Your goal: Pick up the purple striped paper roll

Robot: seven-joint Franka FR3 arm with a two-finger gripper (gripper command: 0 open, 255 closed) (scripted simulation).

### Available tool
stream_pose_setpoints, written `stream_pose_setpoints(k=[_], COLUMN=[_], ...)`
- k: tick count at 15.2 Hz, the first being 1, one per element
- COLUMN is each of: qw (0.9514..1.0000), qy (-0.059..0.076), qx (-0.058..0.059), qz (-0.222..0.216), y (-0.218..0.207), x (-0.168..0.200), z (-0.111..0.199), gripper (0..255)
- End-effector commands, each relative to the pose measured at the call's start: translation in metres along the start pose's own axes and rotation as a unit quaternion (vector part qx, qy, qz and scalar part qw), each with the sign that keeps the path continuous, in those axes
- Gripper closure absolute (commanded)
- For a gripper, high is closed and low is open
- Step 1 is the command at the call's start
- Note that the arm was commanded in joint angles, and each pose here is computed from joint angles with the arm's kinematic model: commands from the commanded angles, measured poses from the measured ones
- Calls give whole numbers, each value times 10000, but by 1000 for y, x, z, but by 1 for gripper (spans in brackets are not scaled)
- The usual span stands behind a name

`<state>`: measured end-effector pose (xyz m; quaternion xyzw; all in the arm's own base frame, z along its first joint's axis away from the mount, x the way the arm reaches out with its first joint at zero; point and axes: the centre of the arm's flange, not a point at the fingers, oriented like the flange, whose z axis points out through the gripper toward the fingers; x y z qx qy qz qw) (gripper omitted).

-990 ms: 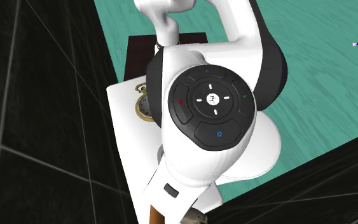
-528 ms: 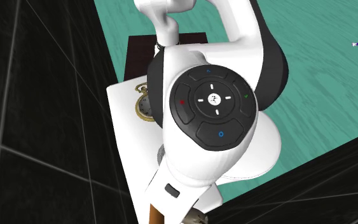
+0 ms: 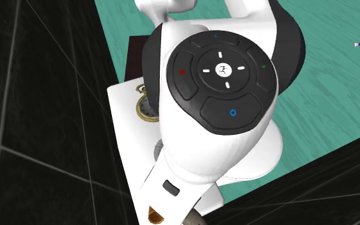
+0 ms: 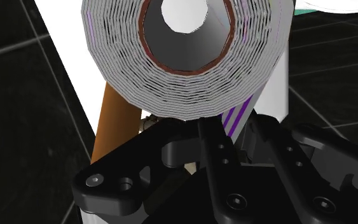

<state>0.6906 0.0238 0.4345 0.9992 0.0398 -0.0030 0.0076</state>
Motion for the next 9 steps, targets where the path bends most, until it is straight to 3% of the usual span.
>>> stream_pose_setpoints(k=[1,9], qw=[10000,10000], qy=[19,19], qx=[2,2], qz=[-5,-5], y=[0,0], x=[0,0], z=[-14,-46], gripper=[255,255])
